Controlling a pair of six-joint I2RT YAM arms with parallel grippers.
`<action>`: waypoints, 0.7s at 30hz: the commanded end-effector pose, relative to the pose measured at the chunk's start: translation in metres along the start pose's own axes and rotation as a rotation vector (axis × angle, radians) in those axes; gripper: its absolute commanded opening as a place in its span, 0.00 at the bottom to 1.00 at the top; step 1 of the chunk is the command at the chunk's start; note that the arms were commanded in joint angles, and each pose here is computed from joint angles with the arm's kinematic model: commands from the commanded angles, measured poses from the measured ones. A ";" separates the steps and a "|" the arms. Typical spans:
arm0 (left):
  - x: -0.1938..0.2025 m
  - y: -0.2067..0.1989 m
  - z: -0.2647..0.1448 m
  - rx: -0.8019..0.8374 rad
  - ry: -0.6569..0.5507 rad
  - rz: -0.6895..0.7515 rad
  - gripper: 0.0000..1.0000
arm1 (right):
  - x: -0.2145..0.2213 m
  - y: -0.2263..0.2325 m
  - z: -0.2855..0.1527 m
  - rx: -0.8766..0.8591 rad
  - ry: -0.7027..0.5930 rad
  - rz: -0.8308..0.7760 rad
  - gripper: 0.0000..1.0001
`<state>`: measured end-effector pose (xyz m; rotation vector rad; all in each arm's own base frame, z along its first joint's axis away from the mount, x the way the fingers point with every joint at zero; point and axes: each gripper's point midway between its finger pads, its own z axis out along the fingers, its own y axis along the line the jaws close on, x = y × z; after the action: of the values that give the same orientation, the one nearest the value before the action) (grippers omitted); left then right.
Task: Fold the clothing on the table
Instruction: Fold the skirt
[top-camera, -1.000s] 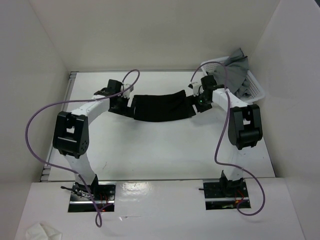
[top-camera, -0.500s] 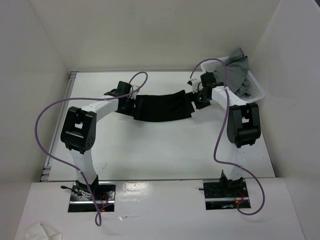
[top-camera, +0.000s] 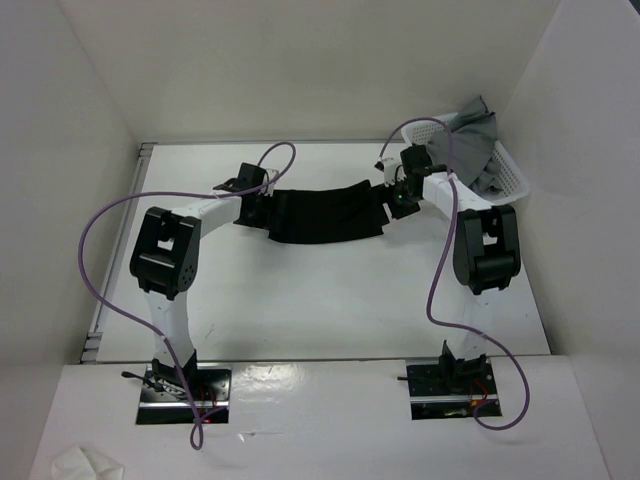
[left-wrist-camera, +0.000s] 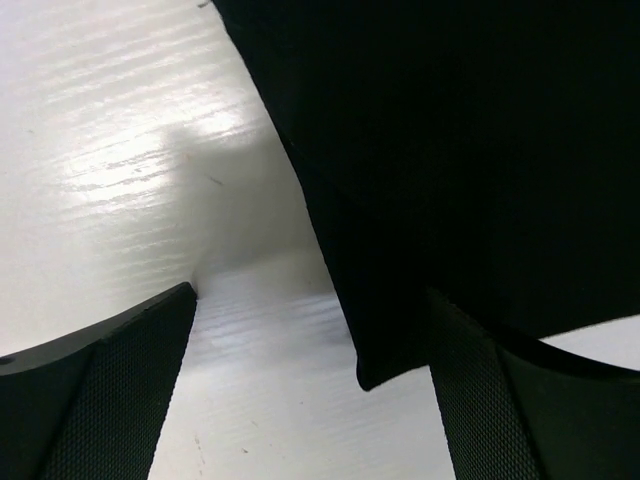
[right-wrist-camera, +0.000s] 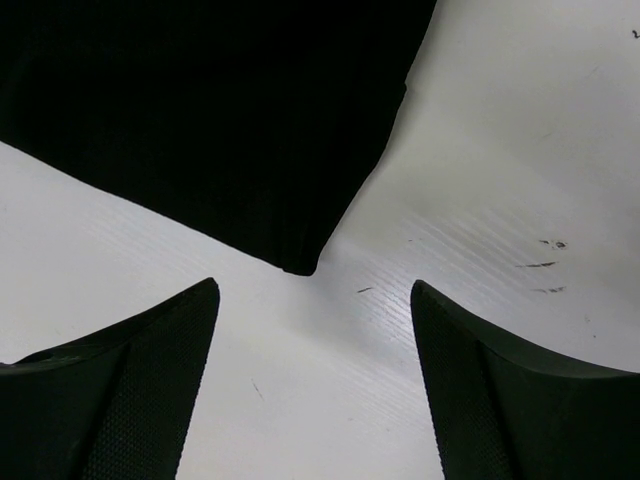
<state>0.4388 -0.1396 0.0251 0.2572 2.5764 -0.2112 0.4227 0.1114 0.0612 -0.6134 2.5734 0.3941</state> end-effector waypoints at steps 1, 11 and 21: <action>0.003 0.004 0.016 -0.036 0.014 -0.044 0.97 | -0.011 -0.004 0.004 0.004 -0.037 0.012 0.81; 0.004 0.008 0.012 -0.060 0.033 -0.054 0.85 | -0.005 0.001 0.025 -0.061 -0.002 0.047 0.75; 0.005 0.004 0.014 -0.041 0.043 -0.055 0.84 | -0.021 0.013 0.042 -0.186 -0.006 0.066 0.75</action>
<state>0.4489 -0.1351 0.0239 0.1833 2.5752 -0.1607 0.4394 0.1363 0.0282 -0.5865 2.6150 0.5849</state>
